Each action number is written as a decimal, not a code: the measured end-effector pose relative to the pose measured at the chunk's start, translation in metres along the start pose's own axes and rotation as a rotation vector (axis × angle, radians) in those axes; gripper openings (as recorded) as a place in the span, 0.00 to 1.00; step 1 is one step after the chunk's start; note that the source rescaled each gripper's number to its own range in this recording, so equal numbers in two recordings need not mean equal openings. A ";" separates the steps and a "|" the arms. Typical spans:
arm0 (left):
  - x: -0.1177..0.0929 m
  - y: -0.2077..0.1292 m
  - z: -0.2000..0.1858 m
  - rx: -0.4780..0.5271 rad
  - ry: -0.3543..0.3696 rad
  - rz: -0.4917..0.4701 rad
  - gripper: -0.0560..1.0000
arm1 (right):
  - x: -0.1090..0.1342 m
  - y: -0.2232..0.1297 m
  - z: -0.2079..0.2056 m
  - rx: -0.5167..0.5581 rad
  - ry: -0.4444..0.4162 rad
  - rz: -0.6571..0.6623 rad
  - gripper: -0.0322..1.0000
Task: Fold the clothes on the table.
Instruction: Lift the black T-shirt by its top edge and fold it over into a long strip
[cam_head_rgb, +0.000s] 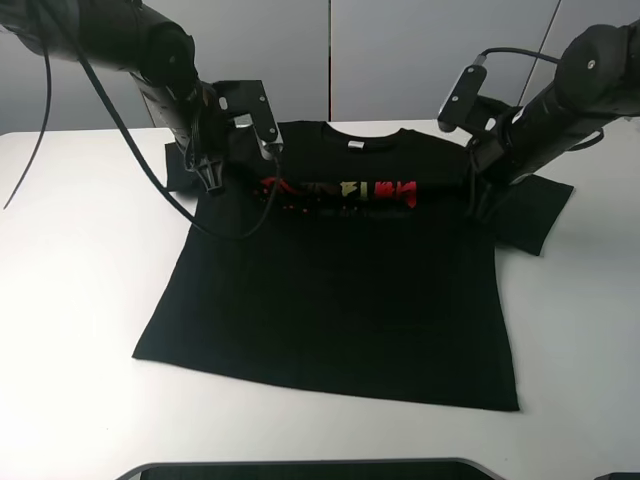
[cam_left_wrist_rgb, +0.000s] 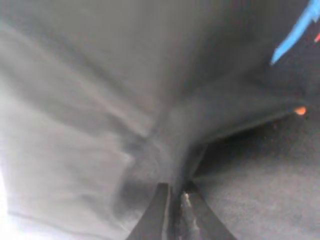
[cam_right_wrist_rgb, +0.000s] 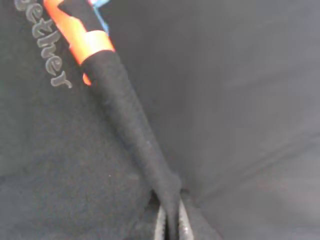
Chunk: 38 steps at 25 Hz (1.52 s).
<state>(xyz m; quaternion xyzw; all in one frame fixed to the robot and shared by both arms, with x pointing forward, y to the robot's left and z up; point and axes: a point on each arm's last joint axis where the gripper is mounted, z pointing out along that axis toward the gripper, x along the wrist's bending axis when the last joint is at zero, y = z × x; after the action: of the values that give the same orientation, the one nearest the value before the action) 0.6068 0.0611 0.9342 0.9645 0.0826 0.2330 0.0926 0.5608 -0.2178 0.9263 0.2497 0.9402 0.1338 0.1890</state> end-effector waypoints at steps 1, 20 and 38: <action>0.003 0.002 -0.004 -0.018 0.022 -0.002 0.05 | -0.003 0.003 -0.004 -0.027 -0.035 0.004 0.03; 0.072 0.045 -0.069 -0.252 0.368 -0.126 0.05 | -0.061 0.057 -0.063 -0.303 -0.410 -0.082 0.03; 0.115 0.034 -0.135 -0.244 0.514 -0.232 0.05 | -0.094 0.069 -0.092 -0.338 -0.520 -0.108 0.03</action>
<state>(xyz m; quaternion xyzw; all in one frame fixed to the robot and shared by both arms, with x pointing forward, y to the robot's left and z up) 0.6491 0.0701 1.1094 0.8398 0.1843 0.4655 0.2097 0.6269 -0.2231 1.0594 0.1905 0.8367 0.2095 0.4688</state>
